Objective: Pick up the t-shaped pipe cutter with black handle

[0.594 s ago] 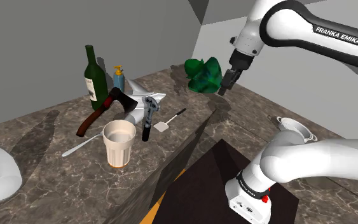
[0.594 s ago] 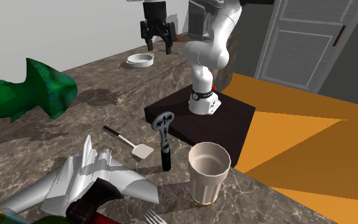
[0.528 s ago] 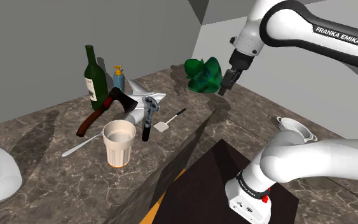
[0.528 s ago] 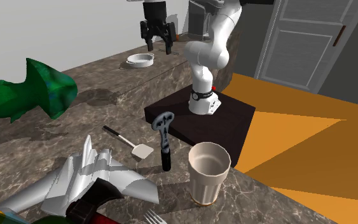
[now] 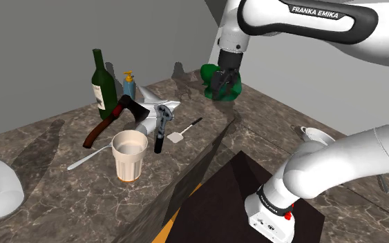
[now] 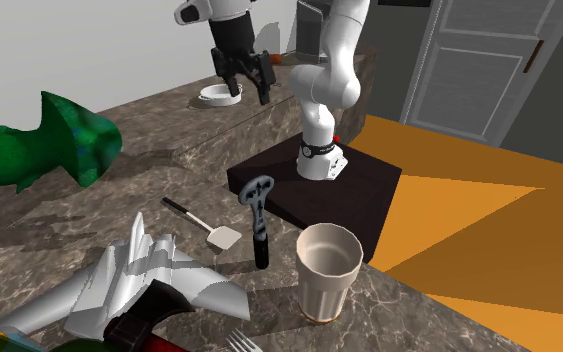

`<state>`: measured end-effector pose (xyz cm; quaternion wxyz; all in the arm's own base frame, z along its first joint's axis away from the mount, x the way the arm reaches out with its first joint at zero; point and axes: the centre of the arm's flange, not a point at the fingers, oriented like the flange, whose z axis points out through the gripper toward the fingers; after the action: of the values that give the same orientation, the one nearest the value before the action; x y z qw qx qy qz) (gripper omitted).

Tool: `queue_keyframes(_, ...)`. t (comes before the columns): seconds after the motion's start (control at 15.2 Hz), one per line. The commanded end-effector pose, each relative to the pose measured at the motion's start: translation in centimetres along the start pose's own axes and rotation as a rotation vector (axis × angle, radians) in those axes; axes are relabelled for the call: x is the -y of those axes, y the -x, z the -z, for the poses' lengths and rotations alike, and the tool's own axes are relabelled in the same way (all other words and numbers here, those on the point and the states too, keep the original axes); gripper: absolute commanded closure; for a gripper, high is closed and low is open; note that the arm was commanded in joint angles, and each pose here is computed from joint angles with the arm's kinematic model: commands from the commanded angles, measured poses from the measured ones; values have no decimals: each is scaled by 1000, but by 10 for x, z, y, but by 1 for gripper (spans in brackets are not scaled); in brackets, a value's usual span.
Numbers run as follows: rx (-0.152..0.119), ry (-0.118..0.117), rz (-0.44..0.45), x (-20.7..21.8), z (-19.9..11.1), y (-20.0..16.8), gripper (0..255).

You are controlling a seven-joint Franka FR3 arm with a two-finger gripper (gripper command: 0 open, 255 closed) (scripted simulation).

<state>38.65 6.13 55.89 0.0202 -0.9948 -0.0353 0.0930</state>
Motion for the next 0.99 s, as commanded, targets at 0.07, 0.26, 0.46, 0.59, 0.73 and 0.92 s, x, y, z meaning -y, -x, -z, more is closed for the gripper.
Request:
queue_keyframes(0.07, 81, -2, -27, 27, -4, -44, 0)
queue_keyframes(0.26, 159, -3, -52, 52, -11, -86, 0)
queue_keyframes(0.46, 238, -4, -78, 76, -22, -127, 0)
queue_keyframes(0.59, 290, -4, -95, 91, -31, -155, 0)
queue_keyframes(0.73, 342, -5, -112, 105, -41, -183, 0)
queue_keyframes(0.92, 421, -6, -138, 127, -59, -223, 0)
